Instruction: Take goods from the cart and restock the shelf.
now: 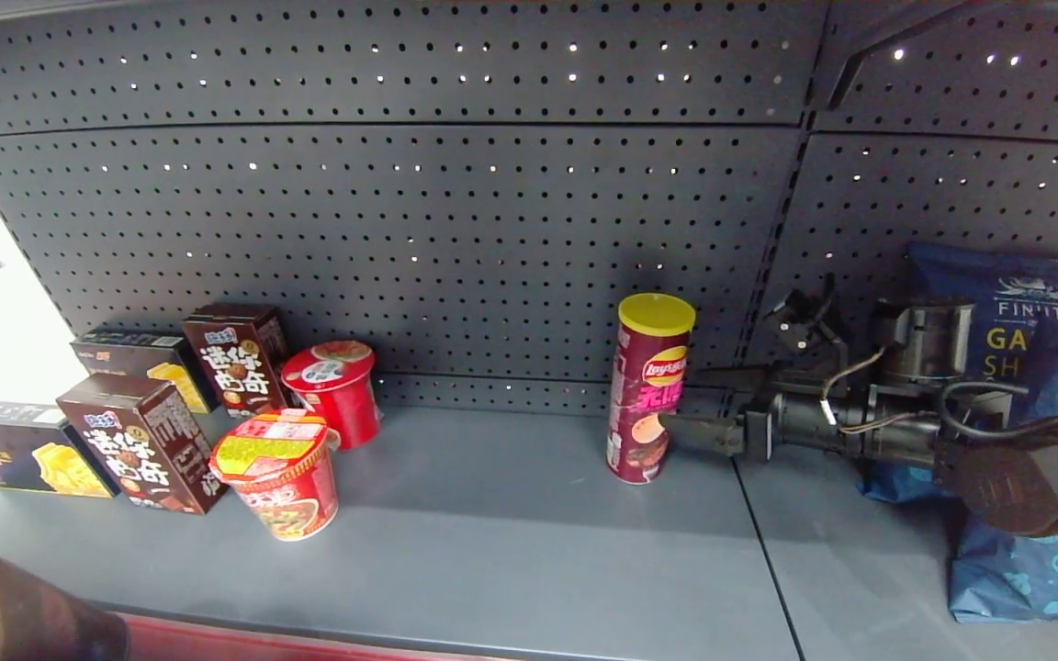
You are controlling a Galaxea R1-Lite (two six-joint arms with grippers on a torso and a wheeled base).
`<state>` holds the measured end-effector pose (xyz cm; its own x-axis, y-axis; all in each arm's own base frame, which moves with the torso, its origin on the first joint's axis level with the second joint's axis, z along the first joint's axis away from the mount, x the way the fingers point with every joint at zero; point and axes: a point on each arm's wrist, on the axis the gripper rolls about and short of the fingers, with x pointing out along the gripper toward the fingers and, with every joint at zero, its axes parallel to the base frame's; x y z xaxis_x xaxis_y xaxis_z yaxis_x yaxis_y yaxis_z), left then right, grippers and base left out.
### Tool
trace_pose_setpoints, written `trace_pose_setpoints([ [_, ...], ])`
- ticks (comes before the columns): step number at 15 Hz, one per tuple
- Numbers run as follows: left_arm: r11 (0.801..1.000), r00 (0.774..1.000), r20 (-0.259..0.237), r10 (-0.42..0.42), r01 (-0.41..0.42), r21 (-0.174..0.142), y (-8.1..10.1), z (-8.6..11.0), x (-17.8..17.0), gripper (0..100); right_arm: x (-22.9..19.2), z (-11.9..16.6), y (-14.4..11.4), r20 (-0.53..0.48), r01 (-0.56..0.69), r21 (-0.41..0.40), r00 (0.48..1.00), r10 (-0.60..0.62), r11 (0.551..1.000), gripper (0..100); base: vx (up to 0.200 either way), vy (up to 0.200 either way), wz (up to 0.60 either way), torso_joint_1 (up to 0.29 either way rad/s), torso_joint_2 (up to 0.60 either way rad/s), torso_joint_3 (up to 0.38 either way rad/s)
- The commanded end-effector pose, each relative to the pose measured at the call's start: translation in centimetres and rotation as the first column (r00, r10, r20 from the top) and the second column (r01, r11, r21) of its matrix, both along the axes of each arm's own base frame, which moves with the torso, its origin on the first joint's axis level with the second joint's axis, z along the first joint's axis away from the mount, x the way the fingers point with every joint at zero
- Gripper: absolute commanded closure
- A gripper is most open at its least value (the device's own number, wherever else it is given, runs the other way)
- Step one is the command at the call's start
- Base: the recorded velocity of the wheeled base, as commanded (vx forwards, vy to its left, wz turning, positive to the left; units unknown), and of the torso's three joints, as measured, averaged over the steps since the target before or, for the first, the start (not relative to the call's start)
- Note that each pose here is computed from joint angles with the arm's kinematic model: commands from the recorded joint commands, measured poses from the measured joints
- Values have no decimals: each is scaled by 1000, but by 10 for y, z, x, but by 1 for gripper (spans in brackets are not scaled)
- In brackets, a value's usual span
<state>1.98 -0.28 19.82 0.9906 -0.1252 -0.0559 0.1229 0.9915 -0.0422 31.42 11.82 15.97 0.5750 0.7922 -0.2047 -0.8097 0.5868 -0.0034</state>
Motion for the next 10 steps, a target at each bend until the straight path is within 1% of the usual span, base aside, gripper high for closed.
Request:
trace_pose_setpoints([
  [1, 1000, 1000, -8, 1, -1, 0, 0, -1, 1, 100, 16, -17, 1, -18, -22, -1, 1000, 22, 1000, 0, 0, 0, 0, 0, 0, 0],
  [3, 1000, 1000, -8, 0, 0, -2, 0, -2, 1, 100, 25, -22, 3, -23, -56, 8, 998, 56, 998, 0, 0, 0, 0, 0, 0, 0],
  [6, 1000, 1000, -11, 1, -1, 0, 0, -2, 1, 100, 44, -29, 9, -19, -76, 17, 997, 76, 997, 0, 0, 0, 0, 0, 0, 0],
  [10, 1000, 1000, -17, 1, -1, 0, 0, -4, 1, 100, 59, -44, 18, -37, -93, 16, 995, 94, 996, 0, 0, 0, 0, 0, 0, 0],
])
